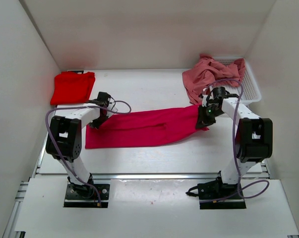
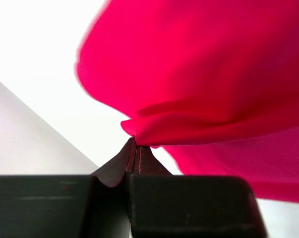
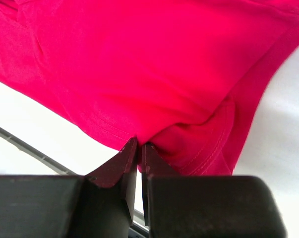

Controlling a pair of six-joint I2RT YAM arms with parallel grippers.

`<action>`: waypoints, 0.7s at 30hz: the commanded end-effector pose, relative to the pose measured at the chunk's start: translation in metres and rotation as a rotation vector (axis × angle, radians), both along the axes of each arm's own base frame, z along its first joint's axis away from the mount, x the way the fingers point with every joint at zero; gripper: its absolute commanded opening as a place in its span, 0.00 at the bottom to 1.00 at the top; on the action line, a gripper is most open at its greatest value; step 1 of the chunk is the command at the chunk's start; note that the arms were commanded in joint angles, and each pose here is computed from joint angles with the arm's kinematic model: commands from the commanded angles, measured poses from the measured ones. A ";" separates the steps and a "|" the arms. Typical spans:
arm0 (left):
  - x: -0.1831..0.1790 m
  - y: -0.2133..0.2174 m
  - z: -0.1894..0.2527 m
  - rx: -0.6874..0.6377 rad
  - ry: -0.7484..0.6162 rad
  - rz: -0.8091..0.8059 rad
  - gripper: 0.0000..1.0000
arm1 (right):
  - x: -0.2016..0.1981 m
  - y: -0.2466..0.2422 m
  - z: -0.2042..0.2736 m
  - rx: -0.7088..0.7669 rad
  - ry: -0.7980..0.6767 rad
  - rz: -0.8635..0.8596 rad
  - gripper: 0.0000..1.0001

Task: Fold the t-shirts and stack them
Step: Rotate the tshirt 90 degrees

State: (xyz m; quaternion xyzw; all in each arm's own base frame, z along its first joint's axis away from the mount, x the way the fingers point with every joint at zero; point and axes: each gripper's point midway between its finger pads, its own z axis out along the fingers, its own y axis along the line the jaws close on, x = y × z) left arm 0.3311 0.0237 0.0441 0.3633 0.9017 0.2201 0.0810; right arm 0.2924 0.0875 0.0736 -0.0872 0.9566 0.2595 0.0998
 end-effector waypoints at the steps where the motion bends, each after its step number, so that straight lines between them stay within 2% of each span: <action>1: 0.039 0.008 0.043 0.064 -0.190 0.000 0.00 | 0.016 -0.005 0.025 0.032 -0.083 -0.009 0.00; 3: 0.056 0.011 0.049 0.099 -0.235 -0.007 0.00 | 0.030 -0.003 0.031 0.053 -0.109 -0.018 0.01; 7: 0.099 0.019 0.070 0.160 -0.341 0.014 0.00 | 0.089 -0.009 0.059 0.075 -0.233 -0.059 0.00; 8: 0.114 0.016 0.075 0.151 -0.369 0.015 0.00 | 0.096 -0.009 0.055 0.081 -0.219 -0.064 0.00; 10: 0.124 0.014 0.069 0.151 -0.334 0.023 0.00 | 0.120 -0.012 0.072 0.048 -0.276 -0.047 0.00; 12: 0.125 0.004 0.072 0.119 -0.323 0.005 0.00 | 0.114 -0.012 0.075 0.032 -0.270 -0.036 0.00; 18: 0.071 -0.002 0.045 0.118 -0.239 -0.067 0.00 | 0.020 0.006 0.027 0.073 -0.091 0.020 0.00; 21: 0.055 0.005 0.039 0.106 -0.213 -0.041 0.00 | -0.005 0.005 0.018 0.075 -0.036 0.015 0.00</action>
